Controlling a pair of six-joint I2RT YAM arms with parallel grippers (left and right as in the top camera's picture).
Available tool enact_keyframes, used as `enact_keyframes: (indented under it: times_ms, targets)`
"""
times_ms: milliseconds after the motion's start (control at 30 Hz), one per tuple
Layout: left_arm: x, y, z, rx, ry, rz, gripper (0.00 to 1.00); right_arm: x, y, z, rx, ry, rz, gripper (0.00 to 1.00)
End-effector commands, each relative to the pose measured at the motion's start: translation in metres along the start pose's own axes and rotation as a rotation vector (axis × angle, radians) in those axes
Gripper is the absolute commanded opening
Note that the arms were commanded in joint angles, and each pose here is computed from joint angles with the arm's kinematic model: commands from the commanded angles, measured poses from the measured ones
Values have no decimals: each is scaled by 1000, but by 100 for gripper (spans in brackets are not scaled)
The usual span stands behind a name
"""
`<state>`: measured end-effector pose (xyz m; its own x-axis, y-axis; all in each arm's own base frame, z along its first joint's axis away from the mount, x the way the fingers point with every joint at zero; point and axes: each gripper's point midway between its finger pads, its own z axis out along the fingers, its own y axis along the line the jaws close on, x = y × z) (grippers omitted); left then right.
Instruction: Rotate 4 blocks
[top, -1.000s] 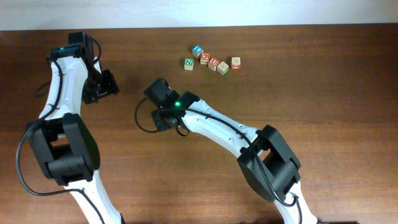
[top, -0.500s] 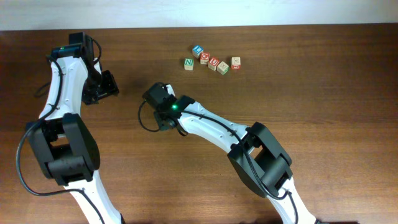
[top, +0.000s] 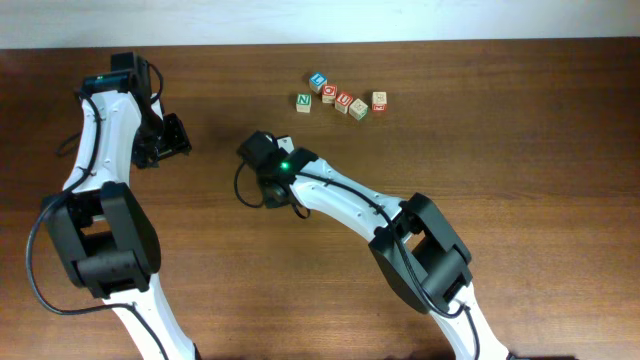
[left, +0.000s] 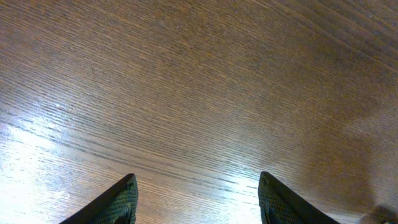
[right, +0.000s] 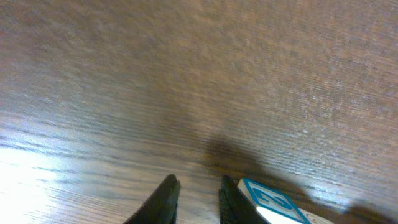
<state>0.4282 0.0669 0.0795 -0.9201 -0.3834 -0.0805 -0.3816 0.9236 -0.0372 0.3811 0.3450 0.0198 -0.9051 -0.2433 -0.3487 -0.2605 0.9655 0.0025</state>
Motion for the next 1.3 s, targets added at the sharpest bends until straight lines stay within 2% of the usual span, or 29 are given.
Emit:
enact_keyframes:
  times_ms: [0,133,300,367,533,667,1267]
  targets:
    - [-2,-1,-4,-4,-11,2,60,-39,7,-41,-46,-58,38,29]
    - [-2,-1,-4,-4,-11,2,60,-80,-31,-84,-31,-91,119,31]
    - [-1,-3,-4,-4,-11,7,59,-57,-66,-50,-25,43,232,30]
    - [-2,-7,-4,-2,-14,15,59,-42,-65,-35,-35,90,244,29]
    - [-1,-15,-3,1,-19,33,60,-26,-61,-8,-40,99,237,21]
    - [-1,-16,-3,1,-19,34,60,-12,-59,11,-48,105,230,20]
    - [0,-16,-3,0,-15,35,59,5,-47,14,-43,135,195,20]
